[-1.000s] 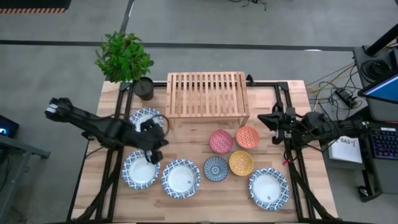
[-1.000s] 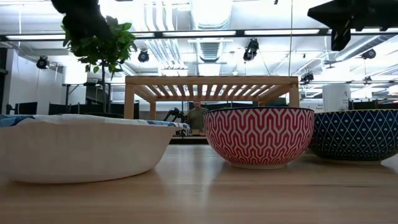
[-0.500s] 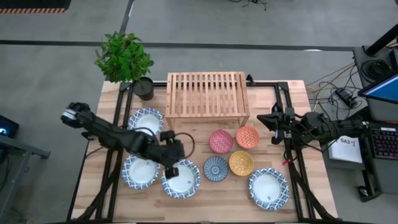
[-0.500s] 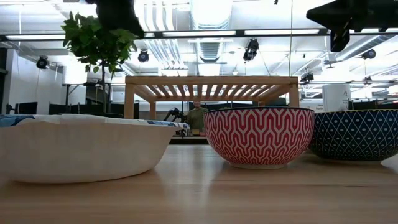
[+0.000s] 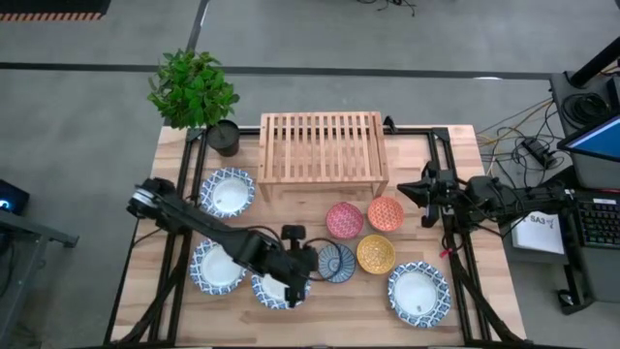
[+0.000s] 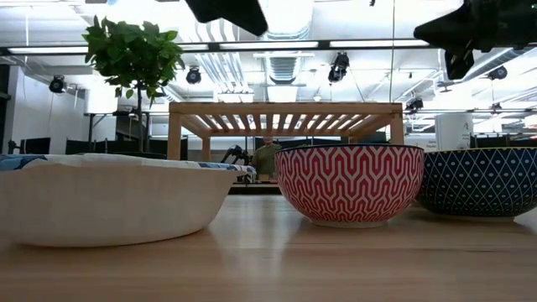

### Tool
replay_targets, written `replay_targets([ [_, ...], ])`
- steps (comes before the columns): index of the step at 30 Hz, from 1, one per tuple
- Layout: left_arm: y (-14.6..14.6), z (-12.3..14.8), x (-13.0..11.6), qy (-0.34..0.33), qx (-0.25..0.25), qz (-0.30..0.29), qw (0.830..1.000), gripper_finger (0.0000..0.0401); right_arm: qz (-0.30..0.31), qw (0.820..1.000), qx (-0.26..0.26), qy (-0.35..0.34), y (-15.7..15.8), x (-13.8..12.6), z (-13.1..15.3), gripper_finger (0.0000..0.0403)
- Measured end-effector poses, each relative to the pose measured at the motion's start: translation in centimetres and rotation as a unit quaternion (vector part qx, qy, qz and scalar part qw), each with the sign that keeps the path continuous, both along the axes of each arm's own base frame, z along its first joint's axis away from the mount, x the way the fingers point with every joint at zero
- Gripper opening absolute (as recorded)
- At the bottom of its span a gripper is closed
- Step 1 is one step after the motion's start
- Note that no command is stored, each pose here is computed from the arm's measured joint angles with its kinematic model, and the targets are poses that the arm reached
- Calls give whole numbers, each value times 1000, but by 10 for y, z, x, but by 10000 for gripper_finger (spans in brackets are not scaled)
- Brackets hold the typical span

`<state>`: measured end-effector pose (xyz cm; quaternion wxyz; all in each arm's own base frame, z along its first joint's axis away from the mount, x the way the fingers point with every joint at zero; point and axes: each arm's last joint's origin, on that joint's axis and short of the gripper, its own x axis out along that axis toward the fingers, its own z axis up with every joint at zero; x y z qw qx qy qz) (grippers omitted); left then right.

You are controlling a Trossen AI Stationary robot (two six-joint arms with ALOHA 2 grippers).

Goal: Place and stack bowls onto a shelf
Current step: Put the blue bowl on the shelf

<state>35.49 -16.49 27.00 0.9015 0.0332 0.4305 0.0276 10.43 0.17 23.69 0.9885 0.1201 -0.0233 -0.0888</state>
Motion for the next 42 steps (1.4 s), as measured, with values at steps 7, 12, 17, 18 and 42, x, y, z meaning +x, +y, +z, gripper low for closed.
replay_targets([
  [7, -11, -16, 19, -6, 6, -13, 1000, 0, 50, 999, 7, 0, 3, 0, 0, 11],
  [12, -16, -27, 28, -18, -1, -12, 1000, 0, 106, 994, 29, -1, 6, 1, 0, 11],
  [17, -19, -31, 33, -30, -9, -15, 999, 0, 134, 990, 34, -21, 8, 0, 4, 11],
  [18, -20, -33, 34, -29, -8, -17, 999, 2, 140, 989, 34, -26, 8, 0, 5, 11],
  [42, -25, -74, 57, -34, -8, -34, 999, 207, 228, 968, -4, -105, 13, -3, 20, 11],
])
